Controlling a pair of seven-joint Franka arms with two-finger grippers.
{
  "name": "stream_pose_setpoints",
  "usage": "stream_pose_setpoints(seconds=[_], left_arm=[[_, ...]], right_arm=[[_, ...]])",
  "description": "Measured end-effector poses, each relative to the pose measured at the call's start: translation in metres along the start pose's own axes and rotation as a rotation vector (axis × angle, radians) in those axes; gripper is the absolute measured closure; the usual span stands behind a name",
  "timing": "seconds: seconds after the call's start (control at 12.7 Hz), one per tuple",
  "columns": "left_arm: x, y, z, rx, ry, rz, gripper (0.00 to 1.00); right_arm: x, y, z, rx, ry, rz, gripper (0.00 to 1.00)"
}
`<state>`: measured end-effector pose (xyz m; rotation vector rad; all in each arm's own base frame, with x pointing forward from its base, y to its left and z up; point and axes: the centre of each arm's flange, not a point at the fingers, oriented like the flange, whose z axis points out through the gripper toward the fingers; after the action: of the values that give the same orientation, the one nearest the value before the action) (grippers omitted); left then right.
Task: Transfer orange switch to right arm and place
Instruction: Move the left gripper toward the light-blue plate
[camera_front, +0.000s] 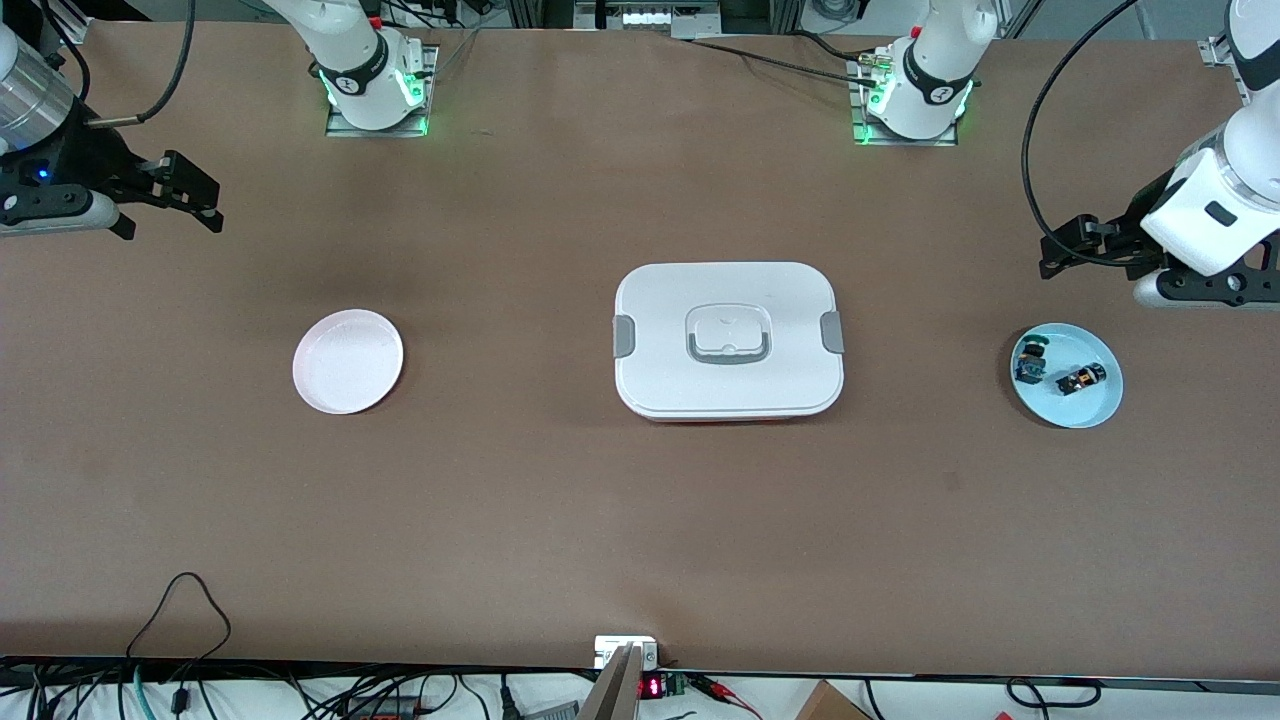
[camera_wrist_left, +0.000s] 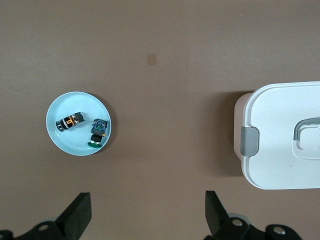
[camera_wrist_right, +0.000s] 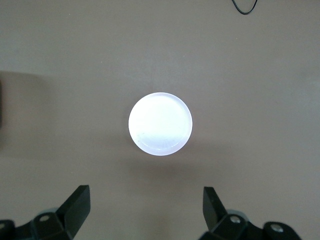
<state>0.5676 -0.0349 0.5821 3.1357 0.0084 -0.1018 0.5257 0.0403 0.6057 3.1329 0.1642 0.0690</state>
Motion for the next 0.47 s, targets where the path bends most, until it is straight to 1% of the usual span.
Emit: stream_pose_setpoints(seconds=[0.31,0.47], left_arm=[[-0.0009,-0.0011,0.0012,0.001,-0.011,-0.002,0.00],[-0.0014,-0.0021,0.0058,0.002,-0.036,-0.003,0.00]], right_arm=[[0.0001,-0.0022,-0.0001,0.000,0.001,-0.004,0.00],[0.0001,-0.0028,-0.0002,0.000,0.001,-0.005,0.00]])
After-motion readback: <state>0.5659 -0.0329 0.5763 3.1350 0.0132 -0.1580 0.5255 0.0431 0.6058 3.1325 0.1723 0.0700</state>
